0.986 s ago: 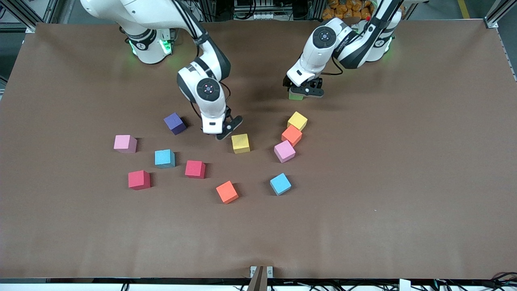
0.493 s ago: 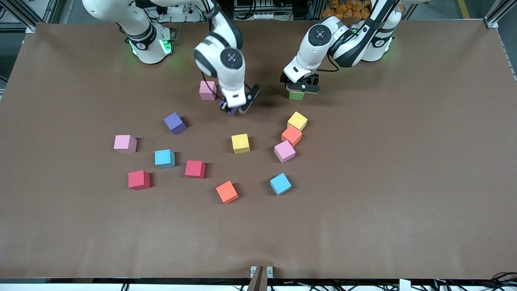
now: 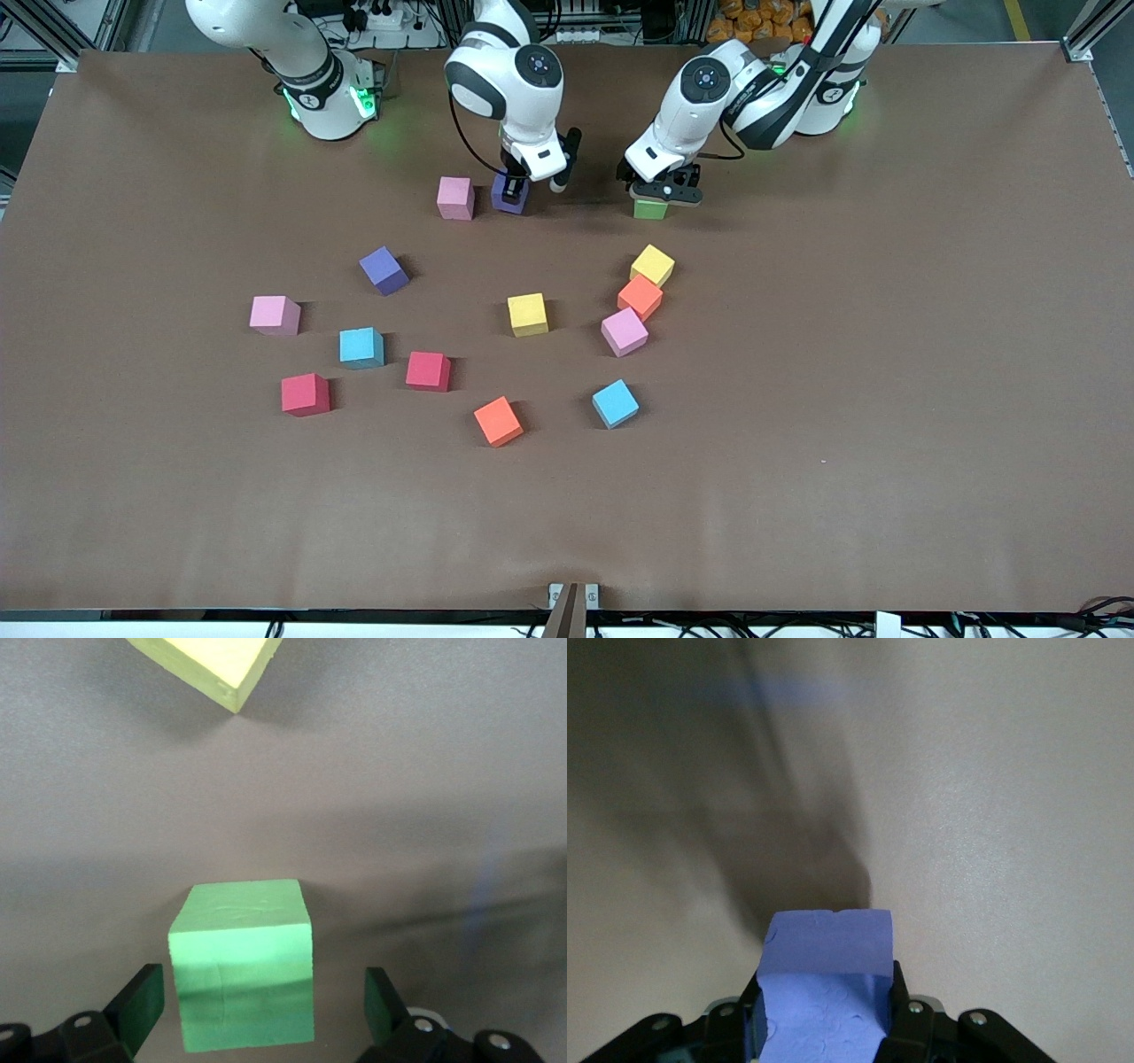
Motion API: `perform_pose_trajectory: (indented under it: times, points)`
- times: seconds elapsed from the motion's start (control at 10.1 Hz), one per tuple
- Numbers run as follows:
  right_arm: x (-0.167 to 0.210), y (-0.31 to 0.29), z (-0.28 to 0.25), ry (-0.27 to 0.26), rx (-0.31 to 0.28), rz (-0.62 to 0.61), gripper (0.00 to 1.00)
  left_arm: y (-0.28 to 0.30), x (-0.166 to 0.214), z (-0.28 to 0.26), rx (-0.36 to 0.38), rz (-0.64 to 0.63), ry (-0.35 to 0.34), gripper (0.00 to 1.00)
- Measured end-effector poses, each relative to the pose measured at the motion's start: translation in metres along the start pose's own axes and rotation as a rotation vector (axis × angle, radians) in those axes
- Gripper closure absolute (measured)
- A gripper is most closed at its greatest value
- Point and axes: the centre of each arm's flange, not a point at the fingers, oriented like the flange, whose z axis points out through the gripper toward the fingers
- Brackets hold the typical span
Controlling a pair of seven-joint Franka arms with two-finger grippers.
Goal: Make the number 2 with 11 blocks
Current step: 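Place the blue cube beside the lavender cube with the right gripper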
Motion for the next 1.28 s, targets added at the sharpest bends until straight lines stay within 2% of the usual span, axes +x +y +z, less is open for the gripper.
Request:
perform_pose_trajectory:
  times: [0.3,0.49,0.59,0.69,0.89,1.28]
  points:
    - [-0.015,-0.003,0.015,0.058,-0.014,-0.088,0.47,-0.002,0.0,0.011,-0.013,0.015,-0.017,0.0]
    - [-0.028,-0.006,0.025,0.072,-0.016,-0.116,0.47,-0.007,0.002,0.016,-0.015,0.001,-0.031,0.01]
    - [-0.03,-0.006,0.026,0.07,-0.015,-0.125,0.47,-0.009,0.003,0.016,-0.015,-0.004,-0.033,0.1]
    - [-0.033,-0.006,0.026,0.069,-0.015,-0.134,0.47,-0.012,0.006,0.016,-0.015,-0.013,-0.031,0.13]
    - [-0.039,0.001,0.026,0.068,-0.013,-0.151,0.47,-0.014,0.009,0.015,-0.017,-0.018,-0.026,0.38]
    - [-0.047,0.019,0.026,0.069,-0.007,-0.156,0.47,-0.012,0.015,0.01,-0.02,-0.022,-0.022,0.43]
